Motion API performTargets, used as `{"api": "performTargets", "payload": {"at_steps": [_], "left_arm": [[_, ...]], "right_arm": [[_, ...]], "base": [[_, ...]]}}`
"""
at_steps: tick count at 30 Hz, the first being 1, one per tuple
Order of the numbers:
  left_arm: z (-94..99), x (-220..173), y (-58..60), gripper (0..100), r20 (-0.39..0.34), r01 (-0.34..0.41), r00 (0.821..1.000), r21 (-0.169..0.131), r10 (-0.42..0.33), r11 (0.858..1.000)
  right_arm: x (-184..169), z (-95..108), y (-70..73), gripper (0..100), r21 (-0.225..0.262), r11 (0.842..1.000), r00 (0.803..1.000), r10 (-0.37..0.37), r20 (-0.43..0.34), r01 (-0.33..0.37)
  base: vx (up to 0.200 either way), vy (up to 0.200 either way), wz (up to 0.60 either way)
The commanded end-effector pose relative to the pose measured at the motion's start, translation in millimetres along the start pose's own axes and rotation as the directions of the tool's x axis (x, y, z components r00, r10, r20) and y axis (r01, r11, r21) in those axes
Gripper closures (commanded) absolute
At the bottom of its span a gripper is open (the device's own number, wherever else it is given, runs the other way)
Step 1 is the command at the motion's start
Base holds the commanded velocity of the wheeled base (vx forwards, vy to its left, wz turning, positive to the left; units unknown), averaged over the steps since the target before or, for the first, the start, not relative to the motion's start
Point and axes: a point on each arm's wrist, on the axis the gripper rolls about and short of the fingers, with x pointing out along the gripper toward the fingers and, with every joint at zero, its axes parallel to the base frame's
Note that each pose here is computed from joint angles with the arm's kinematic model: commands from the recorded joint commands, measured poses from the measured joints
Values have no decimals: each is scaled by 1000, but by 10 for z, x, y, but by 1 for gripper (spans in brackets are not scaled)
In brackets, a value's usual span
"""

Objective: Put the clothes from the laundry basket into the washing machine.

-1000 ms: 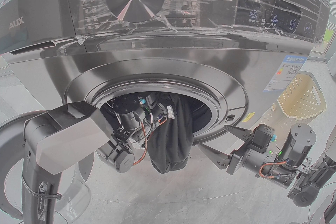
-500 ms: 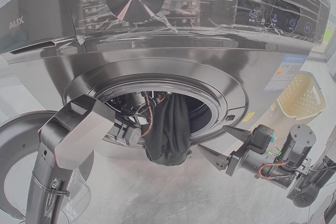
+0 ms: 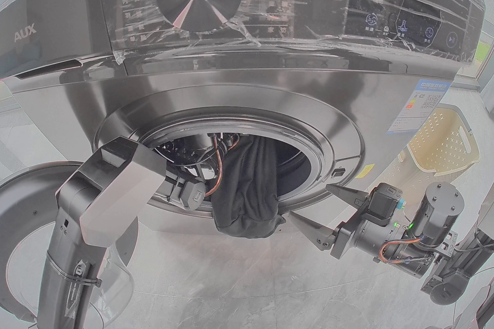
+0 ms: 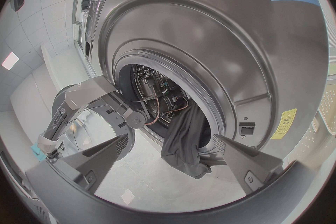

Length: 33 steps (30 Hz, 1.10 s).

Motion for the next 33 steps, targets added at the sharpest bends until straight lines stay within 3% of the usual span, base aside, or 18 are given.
{"api": "performTargets", "payload": {"at_steps": [1, 7, 13, 16, 22, 23, 29, 33], "left_arm": [[95, -252, -149, 0, -145, 37, 989, -44, -43, 998], [-47, -492, -252, 0, -279, 98, 954, -42, -106, 994], [-281, -781, -255, 0, -457, 163, 874, -40, -163, 986], [-355, -821, -246, 0, -481, 175, 861, -25, -165, 984], [-483, -798, -261, 0, -493, 180, 854, -18, -165, 984], [-485, -792, -255, 100, -493, 178, 854, -18, -164, 984], [-457, -680, -233, 100, -455, 164, 878, -12, -151, 986], [-325, -522, -189, 100, -384, 127, 915, -17, -124, 992]], "right_arm": [[5, 1, -1, 0, 0, 1000, 1000, 0, 1, 0], [8, 3, -1, 0, 0, 1000, 1000, 0, 3, 0], [10, 0, -2, 0, -2, 1000, 1000, 0, 1, 0], [13, 2, -1, 0, -2, 1000, 1000, 2, 2, -2], [13, 2, -1, 0, -2, 1000, 1000, 2, 2, -2], [13, 2, -1, 0, -2, 1000, 1000, 2, 2, -2], [13, 2, -1, 0, -2, 1000, 1000, 2, 2, -2], [13, 2, -1, 0, -2, 1000, 1000, 2, 2, -2]], "base": [[0, 0, 0], [0, 0, 0], [0, 0, 0], [0, 0, 0], [0, 0, 0], [0, 0, 0], [0, 0, 0], [0, 0, 0]]}}
